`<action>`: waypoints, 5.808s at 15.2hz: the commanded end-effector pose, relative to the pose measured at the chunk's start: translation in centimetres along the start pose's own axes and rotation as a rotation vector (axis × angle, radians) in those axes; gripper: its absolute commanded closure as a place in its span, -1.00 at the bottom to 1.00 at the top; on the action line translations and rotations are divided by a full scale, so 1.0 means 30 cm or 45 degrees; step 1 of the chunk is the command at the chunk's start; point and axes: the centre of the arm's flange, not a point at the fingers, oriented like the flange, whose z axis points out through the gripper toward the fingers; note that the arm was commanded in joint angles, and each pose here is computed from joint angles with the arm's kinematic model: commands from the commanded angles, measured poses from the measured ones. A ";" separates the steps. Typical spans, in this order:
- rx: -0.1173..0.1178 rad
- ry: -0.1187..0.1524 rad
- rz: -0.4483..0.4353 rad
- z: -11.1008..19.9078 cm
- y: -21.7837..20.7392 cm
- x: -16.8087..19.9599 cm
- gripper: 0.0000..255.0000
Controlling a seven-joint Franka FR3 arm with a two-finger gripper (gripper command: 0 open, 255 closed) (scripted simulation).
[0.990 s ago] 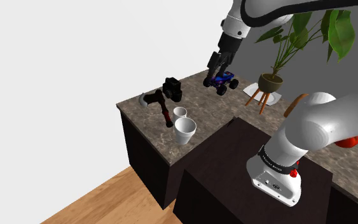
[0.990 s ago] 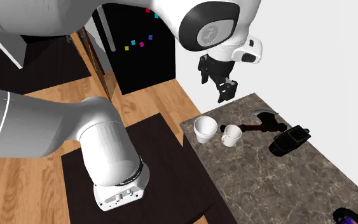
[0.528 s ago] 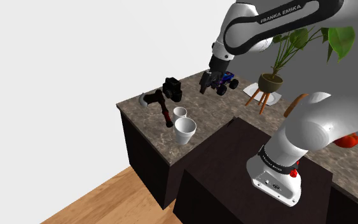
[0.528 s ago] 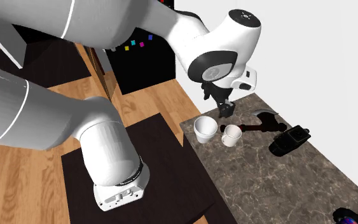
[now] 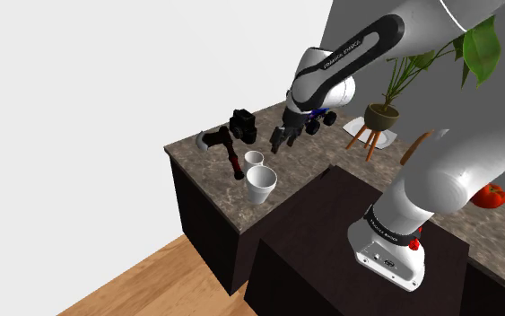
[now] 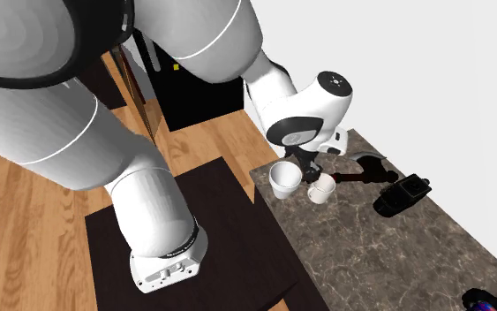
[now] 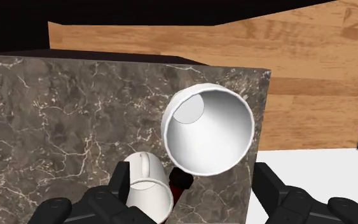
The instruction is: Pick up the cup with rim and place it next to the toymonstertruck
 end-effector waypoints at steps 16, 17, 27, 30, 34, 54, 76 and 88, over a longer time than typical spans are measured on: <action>0.020 -0.028 0.036 0.524 0.074 0.055 -1.00; 0.020 -0.028 0.036 0.524 0.074 0.055 -1.00; 0.020 -0.028 0.036 0.524 0.074 0.055 1.00; 0.020 -0.028 0.036 0.524 0.073 0.056 1.00; 0.020 -0.028 0.036 0.524 0.074 0.055 1.00; 0.020 -0.028 0.036 0.176 0.024 0.068 1.00; 0.020 -0.028 0.036 -0.206 -0.030 0.081 1.00; 0.020 -0.028 0.036 -0.280 0.492 0.108 1.00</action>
